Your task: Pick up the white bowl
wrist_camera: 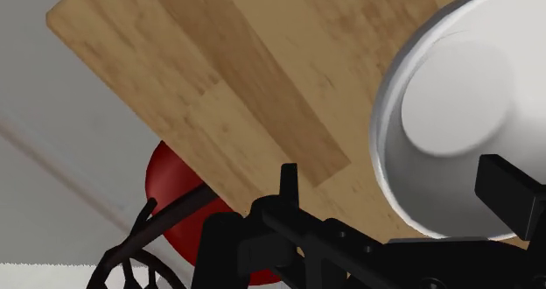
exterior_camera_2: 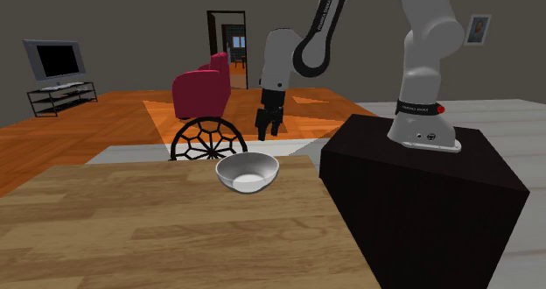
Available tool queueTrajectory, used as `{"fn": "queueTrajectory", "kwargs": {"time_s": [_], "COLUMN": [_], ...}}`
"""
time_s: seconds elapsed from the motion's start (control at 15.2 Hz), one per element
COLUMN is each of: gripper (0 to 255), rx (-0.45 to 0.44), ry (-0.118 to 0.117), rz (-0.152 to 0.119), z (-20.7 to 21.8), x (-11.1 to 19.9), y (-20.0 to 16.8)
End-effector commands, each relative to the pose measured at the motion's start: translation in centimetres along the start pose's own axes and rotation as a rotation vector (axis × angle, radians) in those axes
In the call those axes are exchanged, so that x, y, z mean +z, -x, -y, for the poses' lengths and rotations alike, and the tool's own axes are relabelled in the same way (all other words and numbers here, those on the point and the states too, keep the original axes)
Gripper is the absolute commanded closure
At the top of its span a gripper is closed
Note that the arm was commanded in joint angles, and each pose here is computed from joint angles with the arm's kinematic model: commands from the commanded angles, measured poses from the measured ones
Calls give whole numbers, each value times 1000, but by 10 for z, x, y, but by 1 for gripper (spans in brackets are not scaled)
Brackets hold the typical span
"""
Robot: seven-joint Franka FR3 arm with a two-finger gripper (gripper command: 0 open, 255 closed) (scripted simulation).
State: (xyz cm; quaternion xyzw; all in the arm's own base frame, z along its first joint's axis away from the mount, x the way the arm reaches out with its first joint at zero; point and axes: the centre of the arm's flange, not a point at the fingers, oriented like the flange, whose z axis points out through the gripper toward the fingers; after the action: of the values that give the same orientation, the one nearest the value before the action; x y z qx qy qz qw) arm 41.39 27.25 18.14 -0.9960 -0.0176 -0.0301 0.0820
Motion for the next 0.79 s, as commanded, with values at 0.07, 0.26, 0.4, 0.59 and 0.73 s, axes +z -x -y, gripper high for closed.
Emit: {"fn": "queueTrajectory", "kwargs": {"time_s": [0.07,0.26,0.4,0.59,0.73], "gripper": [0,0,0,0,255], "rx": [2,2,2,2,3], "ry": [-19,-19,-19,-19,-19], "rz": [-7,-7,-7,-7,-7], "z": [18,16,14,12,11], "x": [31,47,57,70,70], "y": [-10,-9,-8,-8,-7]}}
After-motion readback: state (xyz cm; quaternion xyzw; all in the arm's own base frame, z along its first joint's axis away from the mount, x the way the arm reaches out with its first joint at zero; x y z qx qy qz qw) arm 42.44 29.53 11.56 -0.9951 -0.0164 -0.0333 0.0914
